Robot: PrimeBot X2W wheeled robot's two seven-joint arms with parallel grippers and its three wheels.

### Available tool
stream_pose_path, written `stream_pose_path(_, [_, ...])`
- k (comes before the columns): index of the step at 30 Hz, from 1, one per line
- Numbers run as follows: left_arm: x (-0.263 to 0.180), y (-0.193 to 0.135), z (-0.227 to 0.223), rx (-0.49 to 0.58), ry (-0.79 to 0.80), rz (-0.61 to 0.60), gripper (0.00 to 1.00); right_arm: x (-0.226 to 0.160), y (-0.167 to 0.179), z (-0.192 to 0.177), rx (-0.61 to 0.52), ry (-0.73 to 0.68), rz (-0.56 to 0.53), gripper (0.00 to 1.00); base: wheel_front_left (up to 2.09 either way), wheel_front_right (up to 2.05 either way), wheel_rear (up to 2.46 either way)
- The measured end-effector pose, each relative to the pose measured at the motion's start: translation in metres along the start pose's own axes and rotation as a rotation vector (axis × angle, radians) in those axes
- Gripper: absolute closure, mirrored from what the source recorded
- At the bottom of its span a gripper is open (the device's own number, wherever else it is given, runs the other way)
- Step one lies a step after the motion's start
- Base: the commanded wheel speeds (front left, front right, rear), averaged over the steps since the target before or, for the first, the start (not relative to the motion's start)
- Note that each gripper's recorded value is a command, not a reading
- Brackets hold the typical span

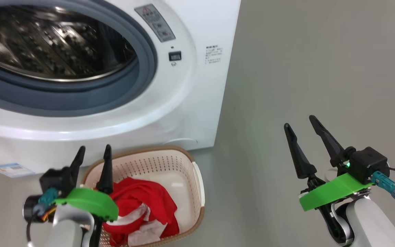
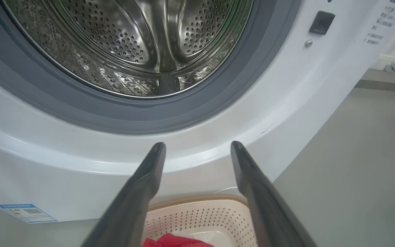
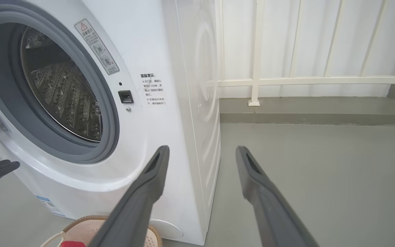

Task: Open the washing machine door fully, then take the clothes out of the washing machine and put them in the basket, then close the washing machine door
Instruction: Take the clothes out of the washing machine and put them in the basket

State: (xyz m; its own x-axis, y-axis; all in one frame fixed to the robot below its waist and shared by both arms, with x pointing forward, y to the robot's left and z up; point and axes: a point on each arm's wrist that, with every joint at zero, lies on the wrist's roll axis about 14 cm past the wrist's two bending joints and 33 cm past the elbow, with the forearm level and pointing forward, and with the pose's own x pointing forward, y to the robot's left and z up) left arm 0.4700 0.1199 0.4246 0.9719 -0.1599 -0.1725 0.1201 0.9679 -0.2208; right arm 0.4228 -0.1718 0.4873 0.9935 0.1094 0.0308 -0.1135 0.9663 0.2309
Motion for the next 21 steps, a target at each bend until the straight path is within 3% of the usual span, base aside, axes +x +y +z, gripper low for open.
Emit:
stream_pose_path(9, [-0.039, 0.006, 0.049, 0.014, -0.165, 0.020, 0.00, -0.021, -0.001, 0.024, -0.041, -0.064, -0.021, 0.00, 0.00, 0.00, 0.00])
stream_pose_path(21, [-0.082, 0.008, 0.070, 0.059, -0.248, 0.029, 0.00, -0.050, -0.004, 0.043, -0.057, -0.117, -0.046, 0.00, 0.00, 0.00, 0.00])
